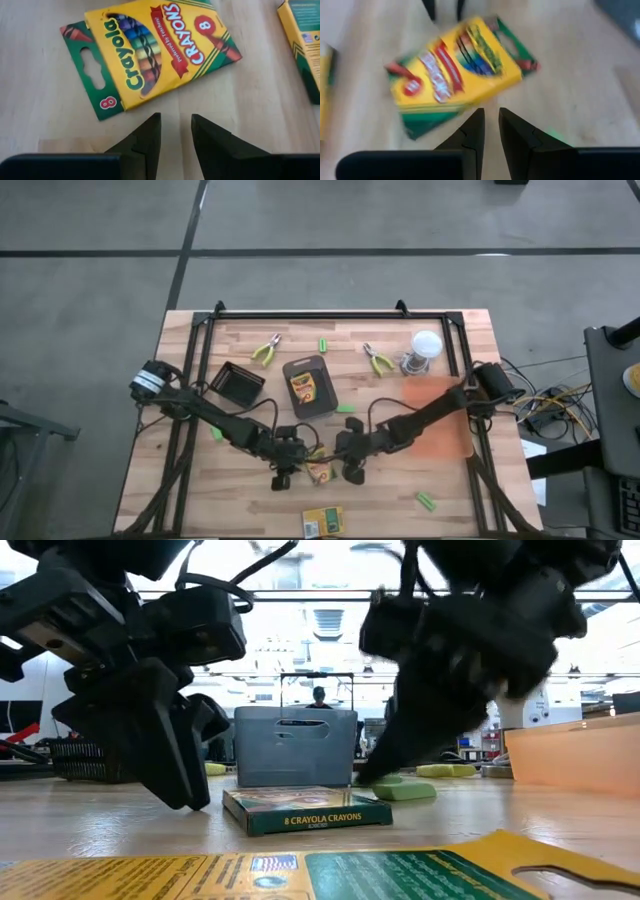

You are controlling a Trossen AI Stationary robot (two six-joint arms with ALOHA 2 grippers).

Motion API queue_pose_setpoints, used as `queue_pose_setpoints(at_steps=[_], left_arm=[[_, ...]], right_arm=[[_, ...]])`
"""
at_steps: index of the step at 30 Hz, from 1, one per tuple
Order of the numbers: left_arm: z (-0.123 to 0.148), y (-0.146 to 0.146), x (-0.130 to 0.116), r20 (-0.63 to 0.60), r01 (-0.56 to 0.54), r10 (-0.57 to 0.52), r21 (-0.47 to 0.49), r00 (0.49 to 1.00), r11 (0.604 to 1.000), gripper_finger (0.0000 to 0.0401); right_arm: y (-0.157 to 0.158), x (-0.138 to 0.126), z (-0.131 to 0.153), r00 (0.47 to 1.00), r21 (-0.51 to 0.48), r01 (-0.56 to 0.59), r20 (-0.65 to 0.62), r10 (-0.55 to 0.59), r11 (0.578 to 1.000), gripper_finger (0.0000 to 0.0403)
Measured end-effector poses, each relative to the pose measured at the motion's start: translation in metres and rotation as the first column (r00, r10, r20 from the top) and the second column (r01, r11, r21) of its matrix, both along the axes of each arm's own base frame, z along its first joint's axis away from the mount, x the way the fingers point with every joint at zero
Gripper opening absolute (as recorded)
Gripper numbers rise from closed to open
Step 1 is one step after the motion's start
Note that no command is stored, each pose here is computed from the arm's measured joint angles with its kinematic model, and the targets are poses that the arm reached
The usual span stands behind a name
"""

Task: Pick & Place School Supplies
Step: Put the left yellow crayon box into the black transparent bin

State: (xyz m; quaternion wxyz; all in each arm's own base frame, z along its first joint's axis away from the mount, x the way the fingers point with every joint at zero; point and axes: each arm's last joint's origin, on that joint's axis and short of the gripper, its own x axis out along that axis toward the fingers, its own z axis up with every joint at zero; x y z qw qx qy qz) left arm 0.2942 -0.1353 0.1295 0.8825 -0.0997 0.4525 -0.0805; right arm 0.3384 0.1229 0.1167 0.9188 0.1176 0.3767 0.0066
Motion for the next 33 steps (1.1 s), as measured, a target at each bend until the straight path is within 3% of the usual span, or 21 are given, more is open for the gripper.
queue_pose_setpoints(at_steps=[10, 23, 33], left_arm=[[0.0, 0.0, 0.0, -0.006, -0.044, 0.044, -0.031, 0.999, 0.999, 0.0116], [0.0, 0.001, 0.001, 0.011, -0.061, 0.061, 0.001, 0.998, 0.998, 0.0116], [0.0, 0.001, 0.001, 0.014, -0.063, 0.063, 0.003, 0.998, 0.998, 0.0116]], right_arm=[[0.008, -0.001, 0.005, 0.999, 0.003, -0.028, 0.029, 0.028, 1.0, 0.0057], [0.021, 0.002, 0.008, 0.985, -0.012, -0.11, 0.129, 0.111, 0.994, 0.0057], [0.024, 0.006, -0.011, 0.984, 0.004, -0.127, 0.123, 0.126, 0.992, 0.0057]])
